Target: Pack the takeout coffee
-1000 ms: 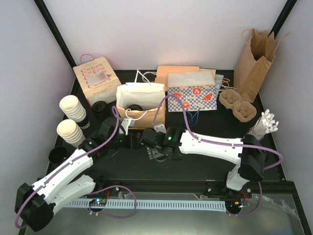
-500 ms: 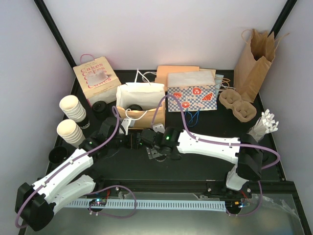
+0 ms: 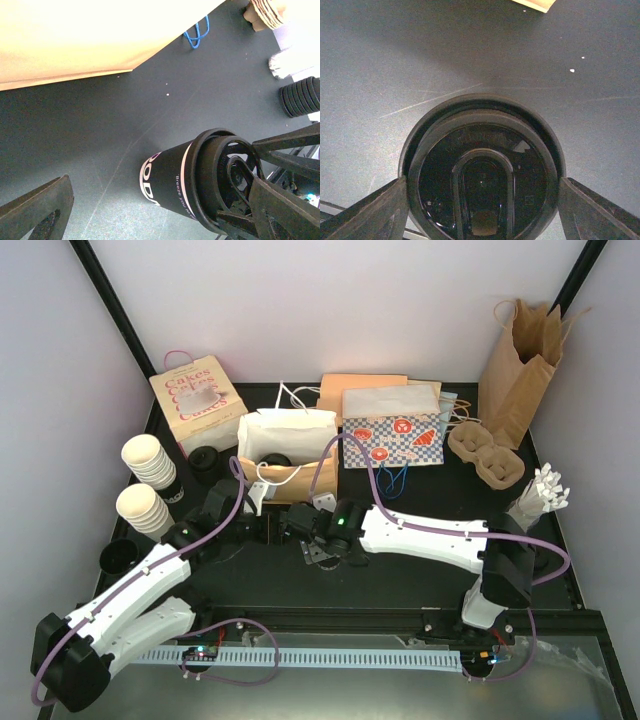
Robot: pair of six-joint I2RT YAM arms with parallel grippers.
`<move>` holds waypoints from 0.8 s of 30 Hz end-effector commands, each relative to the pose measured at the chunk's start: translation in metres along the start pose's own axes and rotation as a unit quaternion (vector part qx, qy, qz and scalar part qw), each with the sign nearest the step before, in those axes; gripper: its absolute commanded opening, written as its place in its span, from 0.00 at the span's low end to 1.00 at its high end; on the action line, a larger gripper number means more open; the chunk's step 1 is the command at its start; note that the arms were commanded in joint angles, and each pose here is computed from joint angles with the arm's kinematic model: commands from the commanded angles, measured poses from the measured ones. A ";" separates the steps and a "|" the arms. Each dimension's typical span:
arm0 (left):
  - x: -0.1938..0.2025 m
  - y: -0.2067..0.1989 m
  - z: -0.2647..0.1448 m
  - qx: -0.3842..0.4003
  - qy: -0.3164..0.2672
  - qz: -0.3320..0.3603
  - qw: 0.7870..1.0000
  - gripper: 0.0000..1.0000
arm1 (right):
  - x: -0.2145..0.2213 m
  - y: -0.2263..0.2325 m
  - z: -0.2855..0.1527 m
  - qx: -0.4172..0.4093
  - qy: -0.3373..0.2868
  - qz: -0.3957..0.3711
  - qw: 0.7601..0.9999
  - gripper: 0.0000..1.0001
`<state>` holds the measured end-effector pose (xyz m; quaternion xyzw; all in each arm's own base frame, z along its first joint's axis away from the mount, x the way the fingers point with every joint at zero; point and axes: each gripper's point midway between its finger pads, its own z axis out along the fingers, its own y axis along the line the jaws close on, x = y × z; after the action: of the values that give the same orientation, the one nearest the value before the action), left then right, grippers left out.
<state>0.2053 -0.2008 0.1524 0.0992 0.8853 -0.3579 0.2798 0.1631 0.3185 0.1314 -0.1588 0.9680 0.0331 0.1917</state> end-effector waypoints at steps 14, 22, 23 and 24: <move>-0.004 -0.002 -0.002 0.007 -0.004 0.008 1.000 0.99 | -0.004 0.002 0.002 -0.011 -0.009 -0.057 0.998 0.72; -0.003 -0.001 -0.002 0.008 -0.002 0.007 1.000 0.99 | 0.021 0.011 -0.001 -0.099 -0.009 -0.241 0.966 0.70; -0.003 -0.001 -0.002 0.008 -0.002 0.006 1.000 0.99 | 0.023 0.010 -0.002 -0.104 -0.015 -0.259 0.960 0.70; -0.003 -0.001 -0.002 0.008 -0.002 0.006 1.000 0.99 | 0.025 0.009 -0.003 -0.109 -0.018 -0.276 0.955 0.70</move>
<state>0.2073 -0.1983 0.1523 0.0958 0.8858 -0.3560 0.2819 0.1515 0.3201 0.1265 -0.3310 0.9206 0.0641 0.1971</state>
